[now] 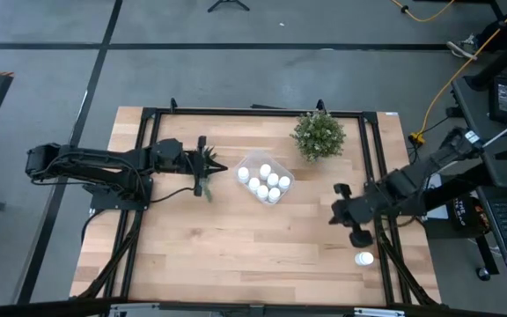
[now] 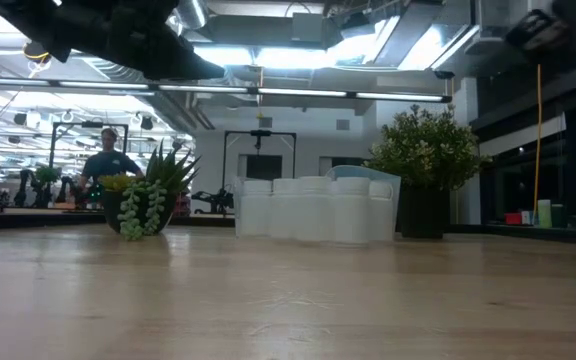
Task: Pick and place pill bottles into a basket
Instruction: Put the pill bottle into the transparent bin
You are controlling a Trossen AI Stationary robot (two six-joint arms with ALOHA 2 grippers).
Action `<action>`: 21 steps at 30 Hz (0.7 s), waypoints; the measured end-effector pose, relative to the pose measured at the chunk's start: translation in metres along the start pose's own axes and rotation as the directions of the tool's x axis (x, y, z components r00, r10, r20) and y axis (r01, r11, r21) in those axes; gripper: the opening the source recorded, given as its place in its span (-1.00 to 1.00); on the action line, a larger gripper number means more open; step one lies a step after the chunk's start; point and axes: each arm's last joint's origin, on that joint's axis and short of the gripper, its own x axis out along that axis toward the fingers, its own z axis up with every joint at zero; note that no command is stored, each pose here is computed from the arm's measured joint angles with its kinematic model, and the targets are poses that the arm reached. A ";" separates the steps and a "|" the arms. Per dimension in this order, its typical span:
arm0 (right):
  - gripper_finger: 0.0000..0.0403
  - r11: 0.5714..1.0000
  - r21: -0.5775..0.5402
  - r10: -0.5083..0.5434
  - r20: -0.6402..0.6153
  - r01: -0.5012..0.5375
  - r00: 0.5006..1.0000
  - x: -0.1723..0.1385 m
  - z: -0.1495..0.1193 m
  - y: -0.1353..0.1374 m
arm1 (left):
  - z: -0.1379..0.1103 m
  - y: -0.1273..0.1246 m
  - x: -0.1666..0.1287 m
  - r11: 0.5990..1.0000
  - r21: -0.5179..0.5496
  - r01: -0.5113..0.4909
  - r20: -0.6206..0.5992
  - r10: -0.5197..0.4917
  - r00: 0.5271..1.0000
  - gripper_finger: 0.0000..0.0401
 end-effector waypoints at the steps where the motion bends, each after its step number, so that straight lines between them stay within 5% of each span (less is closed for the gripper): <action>1: -0.99 1.000 0.007 0.016 -0.006 -0.016 1.000 0.000 -0.002 0.005 | 0.000 0.000 0.000 1.000 0.000 0.000 0.000 0.000 1.000 -0.97; 21: -1.00 0.963 0.268 0.083 -0.250 -0.013 0.965 -0.019 -0.061 0.062 | 0.000 0.000 0.000 0.993 -0.114 0.000 -0.004 -0.001 1.000 -0.97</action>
